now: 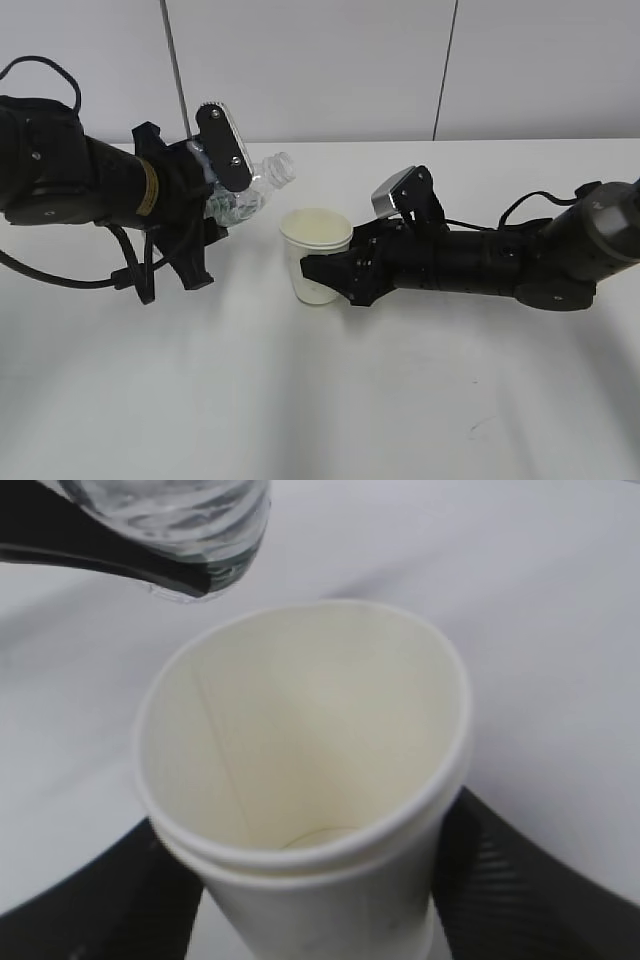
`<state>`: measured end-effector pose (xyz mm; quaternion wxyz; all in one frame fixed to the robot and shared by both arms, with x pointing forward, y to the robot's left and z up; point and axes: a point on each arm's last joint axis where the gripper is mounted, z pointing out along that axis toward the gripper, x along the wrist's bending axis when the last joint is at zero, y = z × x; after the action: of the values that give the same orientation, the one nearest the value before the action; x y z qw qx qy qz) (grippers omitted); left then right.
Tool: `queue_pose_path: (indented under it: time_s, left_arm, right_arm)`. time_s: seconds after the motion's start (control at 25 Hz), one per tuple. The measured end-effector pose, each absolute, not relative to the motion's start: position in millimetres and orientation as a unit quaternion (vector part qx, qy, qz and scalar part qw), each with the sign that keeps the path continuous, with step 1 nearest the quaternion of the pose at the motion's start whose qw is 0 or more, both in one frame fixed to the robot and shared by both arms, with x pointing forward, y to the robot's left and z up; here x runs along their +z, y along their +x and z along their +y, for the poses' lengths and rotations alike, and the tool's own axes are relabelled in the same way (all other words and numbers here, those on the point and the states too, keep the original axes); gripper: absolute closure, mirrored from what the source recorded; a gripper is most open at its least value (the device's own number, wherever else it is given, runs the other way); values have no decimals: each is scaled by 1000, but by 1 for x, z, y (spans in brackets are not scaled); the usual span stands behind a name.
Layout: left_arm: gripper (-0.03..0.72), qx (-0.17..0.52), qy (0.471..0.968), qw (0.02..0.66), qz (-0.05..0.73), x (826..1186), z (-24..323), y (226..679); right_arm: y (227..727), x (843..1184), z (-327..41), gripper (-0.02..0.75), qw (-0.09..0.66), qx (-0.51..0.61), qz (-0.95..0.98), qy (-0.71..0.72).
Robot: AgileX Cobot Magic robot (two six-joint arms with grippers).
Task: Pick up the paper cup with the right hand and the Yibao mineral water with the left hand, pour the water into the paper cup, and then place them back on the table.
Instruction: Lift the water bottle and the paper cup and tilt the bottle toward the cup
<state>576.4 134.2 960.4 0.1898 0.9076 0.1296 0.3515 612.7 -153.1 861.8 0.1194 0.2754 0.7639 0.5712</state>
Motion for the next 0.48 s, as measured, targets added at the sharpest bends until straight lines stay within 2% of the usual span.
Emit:
queue_pose_path:
  time_s: [0.48]
  left_arm:
    - [368,362,914,149,106,959,138,576]
  right_arm:
    - [616,866,-150,224,106,574,767,265]
